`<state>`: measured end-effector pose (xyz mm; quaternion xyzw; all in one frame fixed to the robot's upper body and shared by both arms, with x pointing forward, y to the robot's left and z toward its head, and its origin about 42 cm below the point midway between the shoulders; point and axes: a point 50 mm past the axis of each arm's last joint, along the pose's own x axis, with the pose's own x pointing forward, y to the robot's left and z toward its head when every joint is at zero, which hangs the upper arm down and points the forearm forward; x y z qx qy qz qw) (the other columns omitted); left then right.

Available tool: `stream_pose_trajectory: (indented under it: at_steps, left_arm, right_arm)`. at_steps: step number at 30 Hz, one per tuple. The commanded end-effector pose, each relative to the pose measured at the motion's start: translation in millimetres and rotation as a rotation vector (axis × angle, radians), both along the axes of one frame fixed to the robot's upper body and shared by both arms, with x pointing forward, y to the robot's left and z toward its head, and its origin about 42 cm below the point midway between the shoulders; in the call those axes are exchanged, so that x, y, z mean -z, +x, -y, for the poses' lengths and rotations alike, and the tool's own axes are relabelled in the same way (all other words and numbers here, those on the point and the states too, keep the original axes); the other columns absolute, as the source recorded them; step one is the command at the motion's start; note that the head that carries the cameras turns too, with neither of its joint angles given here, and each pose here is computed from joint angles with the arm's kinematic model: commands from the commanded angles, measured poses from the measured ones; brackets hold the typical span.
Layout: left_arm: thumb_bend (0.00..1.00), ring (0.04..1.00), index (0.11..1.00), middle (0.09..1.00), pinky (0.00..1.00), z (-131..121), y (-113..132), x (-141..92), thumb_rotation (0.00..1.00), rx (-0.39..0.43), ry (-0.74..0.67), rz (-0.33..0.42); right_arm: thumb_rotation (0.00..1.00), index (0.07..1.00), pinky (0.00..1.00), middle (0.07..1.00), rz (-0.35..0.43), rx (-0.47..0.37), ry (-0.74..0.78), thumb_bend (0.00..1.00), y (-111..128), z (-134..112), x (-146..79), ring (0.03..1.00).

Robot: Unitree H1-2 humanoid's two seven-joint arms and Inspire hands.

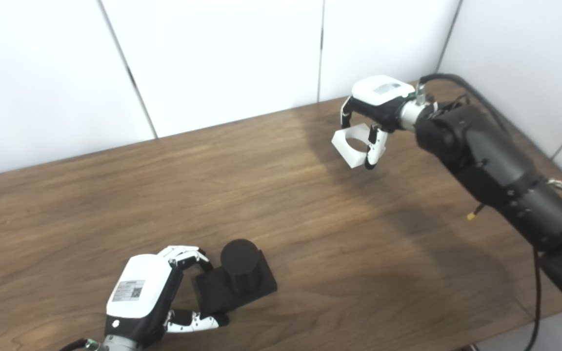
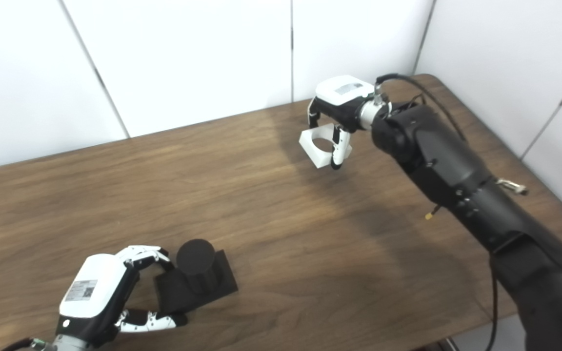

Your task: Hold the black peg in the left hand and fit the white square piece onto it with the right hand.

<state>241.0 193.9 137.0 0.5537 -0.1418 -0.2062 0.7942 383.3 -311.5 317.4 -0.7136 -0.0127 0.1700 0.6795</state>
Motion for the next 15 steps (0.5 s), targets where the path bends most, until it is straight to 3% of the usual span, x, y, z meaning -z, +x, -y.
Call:
stream_pose_trajectory:
  at_steps: [1, 7, 15]
  left_arm:
    - [0.52, 0.768, 0.487, 0.743, 0.76, -8, -3, 6, 0.04, -0.032, 0.063, -0.031]
    - [0.52, 0.769, 0.487, 0.744, 0.76, -3, -4, 6, 0.04, -0.027, 0.065, -0.027]
    - [0.52, 0.776, 0.487, 0.75, 0.78, 3, -4, 5, 0.05, -0.021, 0.064, -0.025]
  right_arm:
    - [0.14, 0.483, 0.89, 0.756, 0.06, -0.046, 0.005, 0.53, -11, -10, -38, 0.852]
    - [0.13, 0.485, 0.85, 0.755, 0.051, -0.177, -0.005, 0.52, -45, -42, -51, 0.841]
    - [0.13, 0.483, 0.88, 0.75, 0.044, -0.335, -0.009, 0.52, -80, -80, -60, 0.838]
